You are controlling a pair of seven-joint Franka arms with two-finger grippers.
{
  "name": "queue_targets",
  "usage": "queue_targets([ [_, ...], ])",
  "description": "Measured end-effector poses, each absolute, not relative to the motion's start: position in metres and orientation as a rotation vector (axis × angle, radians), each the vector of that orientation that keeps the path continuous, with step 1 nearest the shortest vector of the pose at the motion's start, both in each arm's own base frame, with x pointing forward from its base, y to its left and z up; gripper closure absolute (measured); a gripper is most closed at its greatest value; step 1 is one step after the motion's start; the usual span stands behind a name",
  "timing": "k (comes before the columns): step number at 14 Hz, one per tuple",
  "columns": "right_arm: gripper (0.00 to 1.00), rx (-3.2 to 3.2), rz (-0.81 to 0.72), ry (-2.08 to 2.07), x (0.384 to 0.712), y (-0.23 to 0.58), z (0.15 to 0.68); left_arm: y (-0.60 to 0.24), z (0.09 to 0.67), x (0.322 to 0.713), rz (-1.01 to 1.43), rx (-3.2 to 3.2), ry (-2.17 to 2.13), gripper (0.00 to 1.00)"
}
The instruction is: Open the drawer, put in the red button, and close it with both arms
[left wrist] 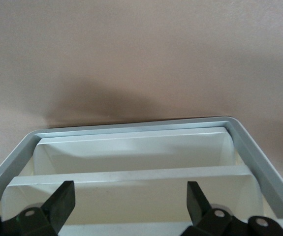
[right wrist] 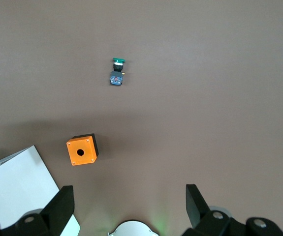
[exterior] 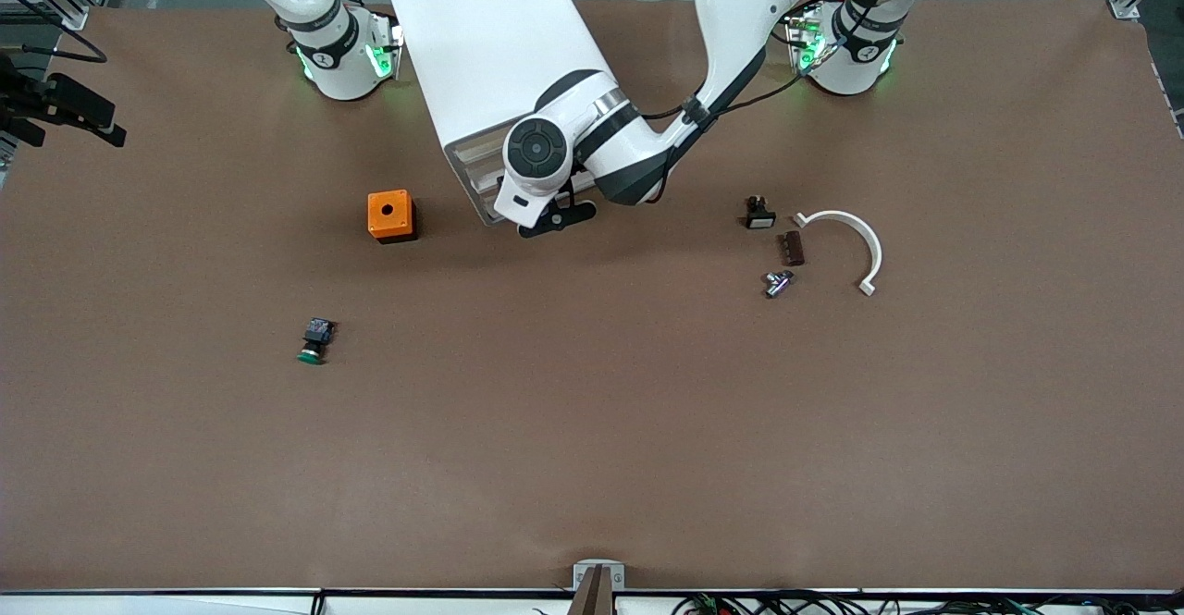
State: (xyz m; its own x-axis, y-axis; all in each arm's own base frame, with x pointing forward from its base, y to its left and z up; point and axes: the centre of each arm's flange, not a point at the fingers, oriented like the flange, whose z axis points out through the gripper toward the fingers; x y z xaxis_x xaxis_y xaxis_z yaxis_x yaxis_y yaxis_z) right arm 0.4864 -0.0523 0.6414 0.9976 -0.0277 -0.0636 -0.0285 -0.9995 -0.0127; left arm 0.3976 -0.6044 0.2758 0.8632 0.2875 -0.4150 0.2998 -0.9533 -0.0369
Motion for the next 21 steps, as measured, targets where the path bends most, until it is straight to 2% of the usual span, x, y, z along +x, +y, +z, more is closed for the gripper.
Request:
queue_targets([
  [4,0.00,-3.127,0.072,0.053,0.486,-0.055,0.642,-0.609,0.273,0.386,-0.740,2.975,0.482,0.00],
  [14,0.00,-3.128,0.049,0.086,0.486,-0.069,0.642,-0.607,0.272,0.389,-0.752,2.965,0.499,0.00],
  [16,0.00,-3.128,0.049,0.081,0.486,-0.067,0.642,-0.599,0.276,0.403,-0.740,2.951,0.529,0.00],
  [21,0.00,-3.129,0.049,0.076,0.487,-0.066,0.642,-0.554,0.297,0.469,-0.692,2.880,0.672,0.00],
])
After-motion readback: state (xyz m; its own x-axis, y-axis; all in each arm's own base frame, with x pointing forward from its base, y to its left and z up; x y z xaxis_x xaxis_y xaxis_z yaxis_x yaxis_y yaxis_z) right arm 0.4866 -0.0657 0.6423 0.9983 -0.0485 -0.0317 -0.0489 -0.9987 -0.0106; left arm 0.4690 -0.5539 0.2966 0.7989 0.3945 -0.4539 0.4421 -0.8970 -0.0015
